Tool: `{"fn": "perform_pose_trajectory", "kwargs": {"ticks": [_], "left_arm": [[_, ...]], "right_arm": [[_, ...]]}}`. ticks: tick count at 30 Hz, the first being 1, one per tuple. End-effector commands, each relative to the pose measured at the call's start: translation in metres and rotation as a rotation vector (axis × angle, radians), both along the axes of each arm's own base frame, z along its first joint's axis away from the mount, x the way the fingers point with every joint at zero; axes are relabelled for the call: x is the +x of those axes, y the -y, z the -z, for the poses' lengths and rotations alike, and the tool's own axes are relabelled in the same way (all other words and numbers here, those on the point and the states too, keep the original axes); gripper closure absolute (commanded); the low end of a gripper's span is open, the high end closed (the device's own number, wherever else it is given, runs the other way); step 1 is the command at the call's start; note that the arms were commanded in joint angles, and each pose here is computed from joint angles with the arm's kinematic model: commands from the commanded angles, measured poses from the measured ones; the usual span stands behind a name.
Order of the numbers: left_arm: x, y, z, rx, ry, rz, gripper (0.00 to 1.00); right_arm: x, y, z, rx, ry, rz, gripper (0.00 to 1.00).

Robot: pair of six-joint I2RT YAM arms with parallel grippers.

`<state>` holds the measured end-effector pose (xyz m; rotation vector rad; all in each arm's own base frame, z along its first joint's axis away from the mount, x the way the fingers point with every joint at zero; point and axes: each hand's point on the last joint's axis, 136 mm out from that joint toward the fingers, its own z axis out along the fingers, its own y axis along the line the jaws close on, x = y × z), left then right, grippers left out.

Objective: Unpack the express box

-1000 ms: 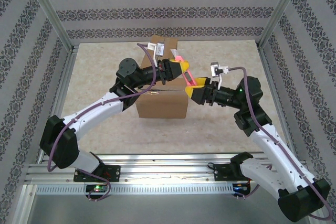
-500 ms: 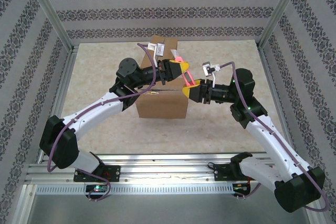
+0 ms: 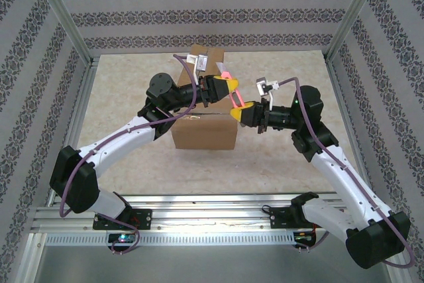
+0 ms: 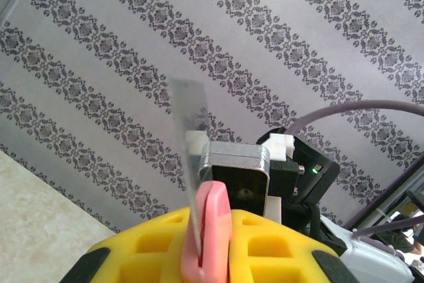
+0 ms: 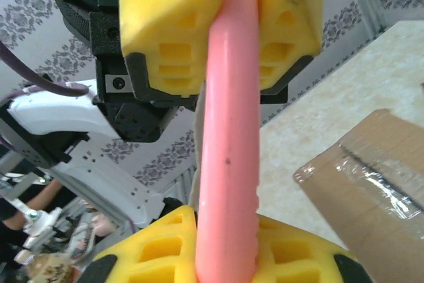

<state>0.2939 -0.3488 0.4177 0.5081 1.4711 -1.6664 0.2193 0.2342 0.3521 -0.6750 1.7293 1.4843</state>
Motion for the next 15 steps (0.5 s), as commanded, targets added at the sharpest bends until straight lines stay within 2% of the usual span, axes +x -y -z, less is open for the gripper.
{"fn": "perform_pose_trajectory", "kwargs": {"ticks": [1, 2, 3, 4, 5, 6, 7, 8, 11, 15], "left_arm": [[-0.007, 0.002, -0.006, 0.002, 0.05, 0.003, 1.0], [-0.006, 0.002, -0.005, 0.009, 0.046, -0.001, 1.0], [-0.006, 0.001, -0.004, 0.016, 0.047, -0.006, 0.91], [-0.006, 0.0, -0.002, 0.026, 0.046, -0.012, 0.76], [-0.006, -0.002, -0.001, 0.04, 0.047, -0.024, 0.62], [-0.006, -0.005, 0.001, 0.06, 0.045, -0.04, 0.44], [-0.005, -0.008, 0.003, 0.084, 0.044, -0.063, 0.13], [-0.004, -0.014, 0.007, 0.12, 0.038, -0.098, 0.0], [0.002, -0.039, 0.02, 0.253, 0.01, -0.238, 0.0], [0.015, -0.095, 0.051, 0.504, -0.134, -0.506, 0.0]], "right_arm": [[0.006, 0.005, -0.023, 0.026, 0.079, 0.053, 1.0], [0.007, 0.006, -0.023, 0.027, 0.077, 0.063, 1.0], [0.008, 0.007, -0.024, 0.028, 0.075, 0.076, 1.0], [0.01, 0.008, -0.023, 0.026, 0.067, 0.09, 1.0], [0.012, 0.009, -0.022, 0.025, 0.057, 0.104, 1.0], [0.013, 0.01, -0.02, 0.023, 0.046, 0.119, 1.0], [0.014, 0.012, -0.019, 0.021, 0.035, 0.134, 1.0], [0.015, 0.015, -0.016, 0.016, 0.019, 0.154, 1.0], [0.017, 0.024, -0.007, -0.009, -0.035, 0.2, 1.0], [0.011, 0.039, 0.012, -0.11, -0.141, 0.246, 1.0]]}}
